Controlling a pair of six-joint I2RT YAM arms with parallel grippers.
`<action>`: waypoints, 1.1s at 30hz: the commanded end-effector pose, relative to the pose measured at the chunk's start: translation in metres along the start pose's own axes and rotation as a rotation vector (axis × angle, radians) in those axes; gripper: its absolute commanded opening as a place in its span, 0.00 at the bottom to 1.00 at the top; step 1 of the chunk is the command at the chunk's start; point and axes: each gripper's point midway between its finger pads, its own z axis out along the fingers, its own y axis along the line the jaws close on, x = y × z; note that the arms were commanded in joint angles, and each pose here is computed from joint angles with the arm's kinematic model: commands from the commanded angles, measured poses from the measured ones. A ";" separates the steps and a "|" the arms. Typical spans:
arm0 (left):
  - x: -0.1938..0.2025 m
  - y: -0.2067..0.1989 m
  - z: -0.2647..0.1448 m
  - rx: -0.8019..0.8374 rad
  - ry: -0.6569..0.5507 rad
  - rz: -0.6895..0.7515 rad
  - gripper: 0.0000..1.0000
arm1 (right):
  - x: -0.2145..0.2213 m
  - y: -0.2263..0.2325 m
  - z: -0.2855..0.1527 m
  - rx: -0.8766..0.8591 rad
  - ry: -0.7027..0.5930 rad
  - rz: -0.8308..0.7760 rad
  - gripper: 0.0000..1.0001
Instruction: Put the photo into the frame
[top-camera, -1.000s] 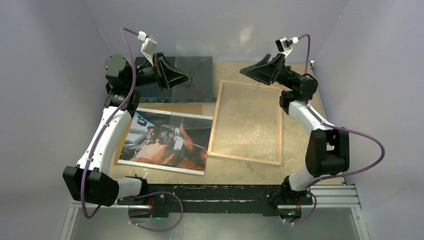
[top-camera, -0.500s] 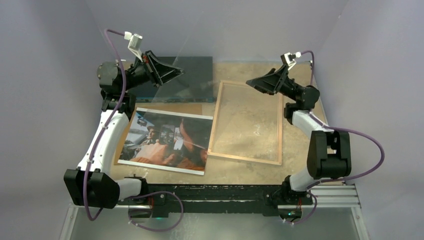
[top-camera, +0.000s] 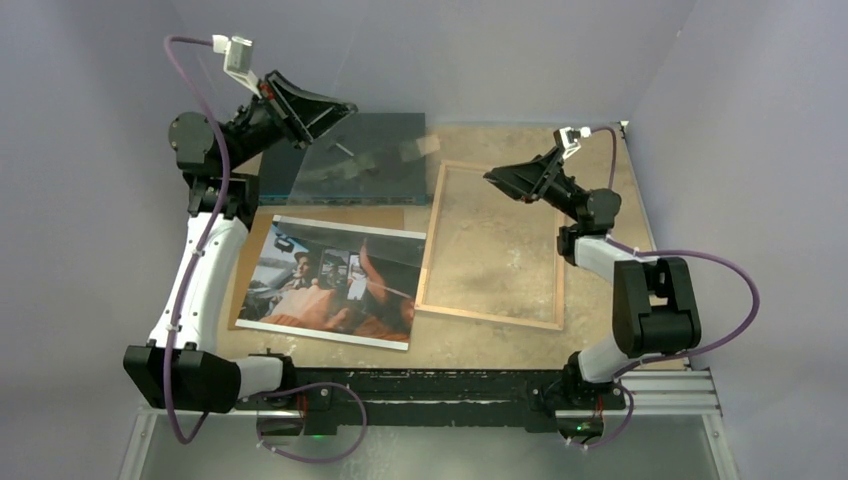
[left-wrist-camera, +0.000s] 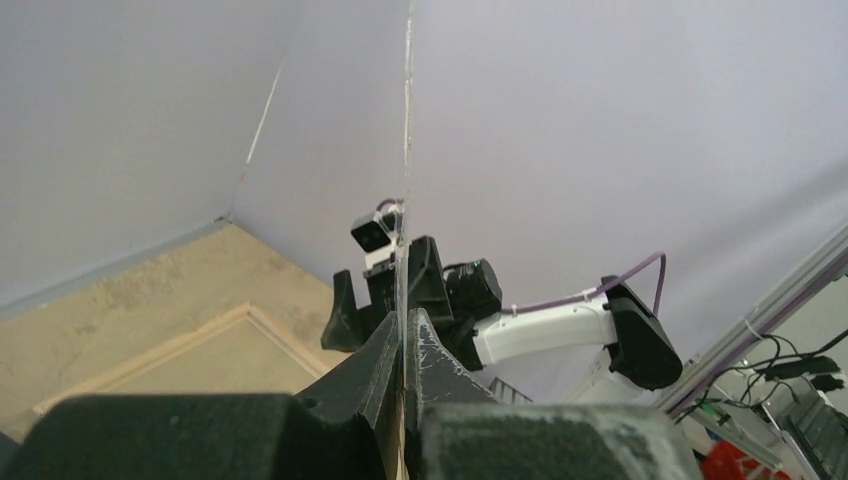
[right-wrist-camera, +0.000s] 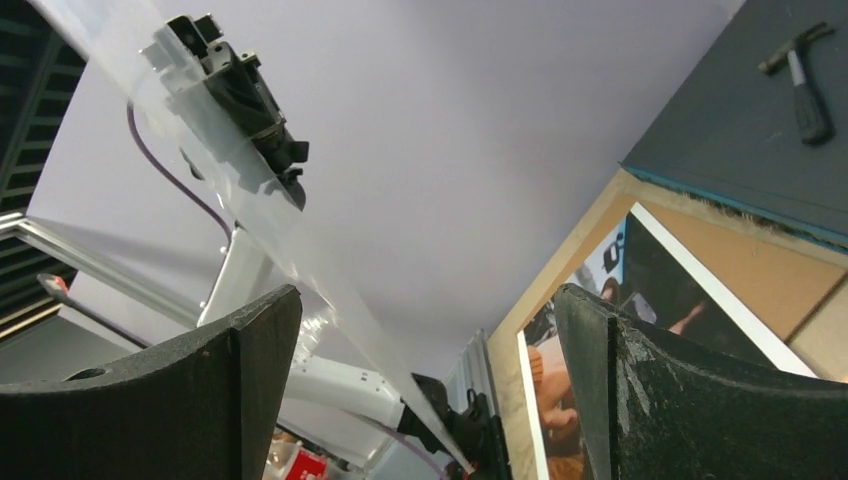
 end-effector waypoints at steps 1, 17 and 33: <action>-0.045 -0.015 0.003 -0.003 -0.126 0.043 0.00 | 0.020 0.109 -0.008 -0.404 -0.072 -0.576 0.99; -0.052 -0.010 0.002 -0.038 -0.153 0.009 0.00 | 0.035 0.155 0.028 -0.599 -0.127 -0.491 0.70; 0.028 0.118 -0.036 -0.302 0.058 -0.093 0.71 | 0.001 0.150 0.021 -0.354 -0.139 -0.372 0.00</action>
